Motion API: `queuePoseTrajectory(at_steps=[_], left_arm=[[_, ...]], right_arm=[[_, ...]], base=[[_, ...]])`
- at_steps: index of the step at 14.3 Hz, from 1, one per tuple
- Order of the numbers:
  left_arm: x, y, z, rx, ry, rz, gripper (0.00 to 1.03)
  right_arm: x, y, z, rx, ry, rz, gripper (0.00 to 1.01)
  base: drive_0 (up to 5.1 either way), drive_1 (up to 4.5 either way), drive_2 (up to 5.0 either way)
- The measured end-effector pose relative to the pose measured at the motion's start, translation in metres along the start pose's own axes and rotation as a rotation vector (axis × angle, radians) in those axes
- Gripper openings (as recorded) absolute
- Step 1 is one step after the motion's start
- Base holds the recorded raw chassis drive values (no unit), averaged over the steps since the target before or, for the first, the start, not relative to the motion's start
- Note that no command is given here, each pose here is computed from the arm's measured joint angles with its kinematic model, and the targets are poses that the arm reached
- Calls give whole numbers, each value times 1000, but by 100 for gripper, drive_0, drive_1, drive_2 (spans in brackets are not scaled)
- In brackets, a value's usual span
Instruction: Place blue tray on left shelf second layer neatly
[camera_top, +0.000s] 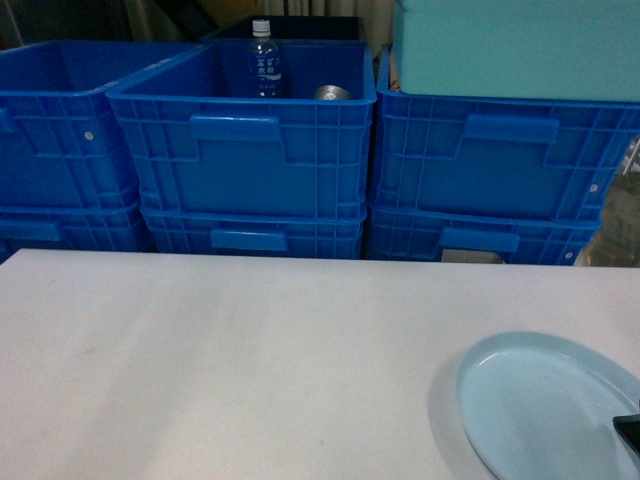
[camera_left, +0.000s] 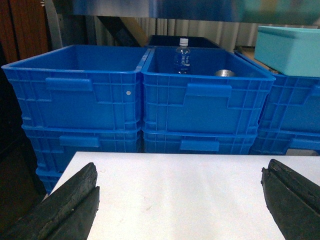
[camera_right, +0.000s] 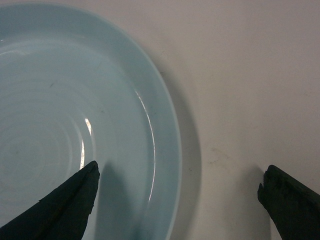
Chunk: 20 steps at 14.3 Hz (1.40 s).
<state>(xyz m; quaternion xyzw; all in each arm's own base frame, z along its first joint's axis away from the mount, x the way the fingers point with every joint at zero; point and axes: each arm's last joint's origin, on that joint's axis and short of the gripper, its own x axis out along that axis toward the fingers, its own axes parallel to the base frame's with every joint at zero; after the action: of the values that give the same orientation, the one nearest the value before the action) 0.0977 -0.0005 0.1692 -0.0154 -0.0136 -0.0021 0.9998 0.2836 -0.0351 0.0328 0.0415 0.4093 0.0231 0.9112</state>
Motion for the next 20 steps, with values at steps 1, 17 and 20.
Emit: queuePoseTrajectory(at_steps=[1, 17, 20], left_arm=[[0, 0, 0, 0, 0, 0, 98], [0, 0, 0, 0, 0, 0, 98], [0, 0, 0, 0, 0, 0, 98]], right_arm=[[1, -1, -1, 3, 0, -5, 98], [-7, 2, -8, 166, 18, 28, 2], [-26, 16, -14, 106, 1, 49, 2]], base=[[0, 0, 0], [0, 0, 0], [0, 0, 0]])
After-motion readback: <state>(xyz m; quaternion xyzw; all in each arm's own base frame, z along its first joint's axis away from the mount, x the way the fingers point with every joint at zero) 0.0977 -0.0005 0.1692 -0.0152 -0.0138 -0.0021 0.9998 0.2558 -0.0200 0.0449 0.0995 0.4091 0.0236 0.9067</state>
